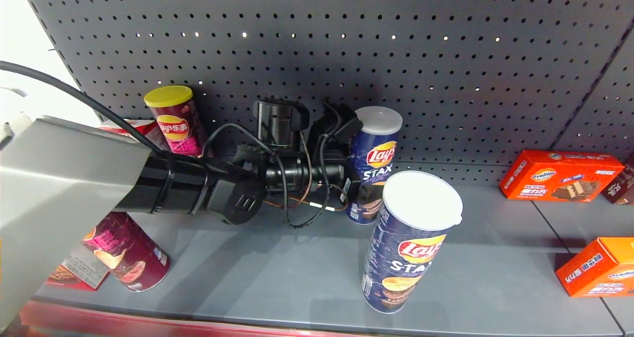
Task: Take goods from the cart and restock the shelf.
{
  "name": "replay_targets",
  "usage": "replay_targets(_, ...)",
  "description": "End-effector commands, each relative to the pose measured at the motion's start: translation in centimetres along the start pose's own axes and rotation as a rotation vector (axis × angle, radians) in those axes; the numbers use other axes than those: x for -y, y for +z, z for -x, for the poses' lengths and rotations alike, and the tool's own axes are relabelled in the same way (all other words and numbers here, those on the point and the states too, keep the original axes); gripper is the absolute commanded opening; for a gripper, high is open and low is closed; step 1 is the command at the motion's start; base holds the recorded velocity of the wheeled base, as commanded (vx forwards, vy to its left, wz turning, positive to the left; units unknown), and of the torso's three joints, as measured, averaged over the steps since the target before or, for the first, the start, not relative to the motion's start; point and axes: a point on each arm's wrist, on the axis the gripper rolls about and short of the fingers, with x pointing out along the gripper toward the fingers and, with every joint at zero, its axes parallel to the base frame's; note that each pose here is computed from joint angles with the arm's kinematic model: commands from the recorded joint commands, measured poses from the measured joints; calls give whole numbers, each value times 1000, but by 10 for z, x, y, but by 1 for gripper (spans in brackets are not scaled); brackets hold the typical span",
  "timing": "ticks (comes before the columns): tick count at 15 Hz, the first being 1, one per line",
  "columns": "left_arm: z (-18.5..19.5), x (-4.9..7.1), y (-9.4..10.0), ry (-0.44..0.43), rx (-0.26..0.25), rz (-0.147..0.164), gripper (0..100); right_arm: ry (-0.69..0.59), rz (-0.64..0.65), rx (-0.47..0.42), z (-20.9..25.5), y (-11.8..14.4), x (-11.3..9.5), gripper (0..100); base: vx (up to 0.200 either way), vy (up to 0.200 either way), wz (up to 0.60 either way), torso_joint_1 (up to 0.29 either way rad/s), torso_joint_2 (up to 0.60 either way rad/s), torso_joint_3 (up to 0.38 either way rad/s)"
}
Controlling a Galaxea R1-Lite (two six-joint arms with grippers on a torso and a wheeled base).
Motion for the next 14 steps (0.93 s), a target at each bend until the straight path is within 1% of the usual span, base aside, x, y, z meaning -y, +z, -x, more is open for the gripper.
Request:
replay_targets(1,9,4,5,7,4,-6,100,1,0,-2,0,0,0,100,0,0,0,0,0,0)
replay_targets(2,17,8,7,14,7,-9,100,1,0,-2,0,0,0,100,0,0,0,0,0,0)
replay_targets(4,30,17,4,71,7,-16,100,1,0,-2,0,0,0,100,0,0,0,0,0,0)
replay_targets(5,34,20,2,92,1,-14,100,1,0,-2,0,0,0,100,0,0,0,0,0,0)
replay_targets(6,41,30,-1,124,-7,-17,100,1,0,-2,0,0,0,100,0,0,0,0,0,0)
replay_targets(7,48,37,-2,156,-11,-18,100,1,0,-2,0,0,0,100,0,0,0,0,0,0)
replay_targets(8,53,40,-2,183,-11,-21,100,1,0,-2,0,0,0,100,0,0,0,0,0,0)
replay_targets(9,56,40,-2,208,-13,-22,100,1,0,-2,0,0,0,100,0,0,0,0,0,0)
replay_targets(11,59,38,-3,320,-39,-20,100,1,0,-2,0,0,0,100,0,0,0,0,0,0)
replay_targets(12,61,36,-3,357,-49,-18,100,1,0,-2,0,0,0,100,0,0,0,0,0,0)
replay_targets(14,62,35,-3,366,-51,-16,100,1,0,-2,0,0,0,100,0,0,0,0,0,0)
